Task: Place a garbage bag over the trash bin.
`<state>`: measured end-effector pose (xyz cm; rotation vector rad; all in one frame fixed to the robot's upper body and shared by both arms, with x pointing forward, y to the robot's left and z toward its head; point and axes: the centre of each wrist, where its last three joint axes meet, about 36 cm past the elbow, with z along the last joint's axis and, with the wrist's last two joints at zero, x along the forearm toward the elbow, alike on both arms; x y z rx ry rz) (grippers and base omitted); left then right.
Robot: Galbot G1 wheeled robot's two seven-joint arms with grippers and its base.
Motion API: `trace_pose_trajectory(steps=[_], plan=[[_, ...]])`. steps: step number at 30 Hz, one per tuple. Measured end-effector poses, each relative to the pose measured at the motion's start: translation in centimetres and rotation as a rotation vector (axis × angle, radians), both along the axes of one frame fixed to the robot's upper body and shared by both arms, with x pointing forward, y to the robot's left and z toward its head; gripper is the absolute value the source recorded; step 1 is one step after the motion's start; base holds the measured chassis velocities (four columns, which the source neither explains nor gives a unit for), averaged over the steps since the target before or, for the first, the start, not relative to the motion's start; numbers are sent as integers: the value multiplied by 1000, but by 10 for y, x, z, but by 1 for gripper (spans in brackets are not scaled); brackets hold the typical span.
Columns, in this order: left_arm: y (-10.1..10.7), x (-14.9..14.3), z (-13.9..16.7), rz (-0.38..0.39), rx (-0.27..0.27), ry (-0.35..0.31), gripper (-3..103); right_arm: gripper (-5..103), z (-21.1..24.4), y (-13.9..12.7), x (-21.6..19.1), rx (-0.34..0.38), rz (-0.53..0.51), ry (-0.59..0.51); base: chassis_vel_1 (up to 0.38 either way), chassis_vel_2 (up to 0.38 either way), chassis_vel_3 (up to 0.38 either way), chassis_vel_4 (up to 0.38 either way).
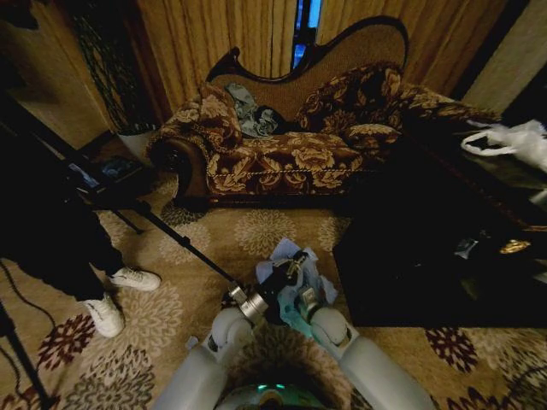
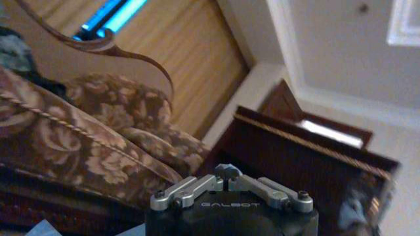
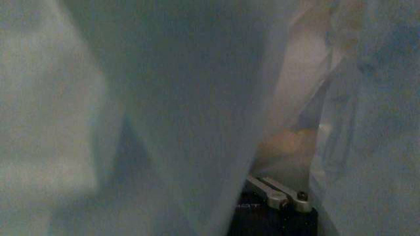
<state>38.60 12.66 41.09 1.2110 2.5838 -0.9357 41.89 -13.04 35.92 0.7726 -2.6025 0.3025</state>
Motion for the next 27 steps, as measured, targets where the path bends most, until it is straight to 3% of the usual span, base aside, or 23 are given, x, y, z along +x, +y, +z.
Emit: trace_pose_trajectory(steps=[1, 7, 11, 15, 19, 23, 27], plan=[[0, 0, 0, 0, 0, 0, 0, 0, 0, 0, 0, 0, 0, 0, 0, 0, 0, 0], [-3, 11, -12, 19, -140, 89, 0, 0, 20, 15, 26, -63, -46, 40, 0, 0, 0, 0], [0, 14, -22, 34, -182, 135, 0, 0, 28, 18, 39, -104, -49, 55, 0, 0, 0, 0], [3, 11, -28, 41, -195, 158, 0, 0, 30, 17, 39, -147, -34, 84, 0, 0, 0, 0], [0, 7, -22, 27, -189, 139, 0, 0, 30, 13, 34, -152, -40, 84, 0, 0, 0, 0], [-7, 4, -13, 6, -170, 107, 0, 0, 24, 7, 30, -121, -73, 76, 0, 0, 0, 0], [-17, -5, 5, -31, -155, 84, 0, 0, 10, 3, 18, -31, -139, 54, 0, 0, 0, 0]])
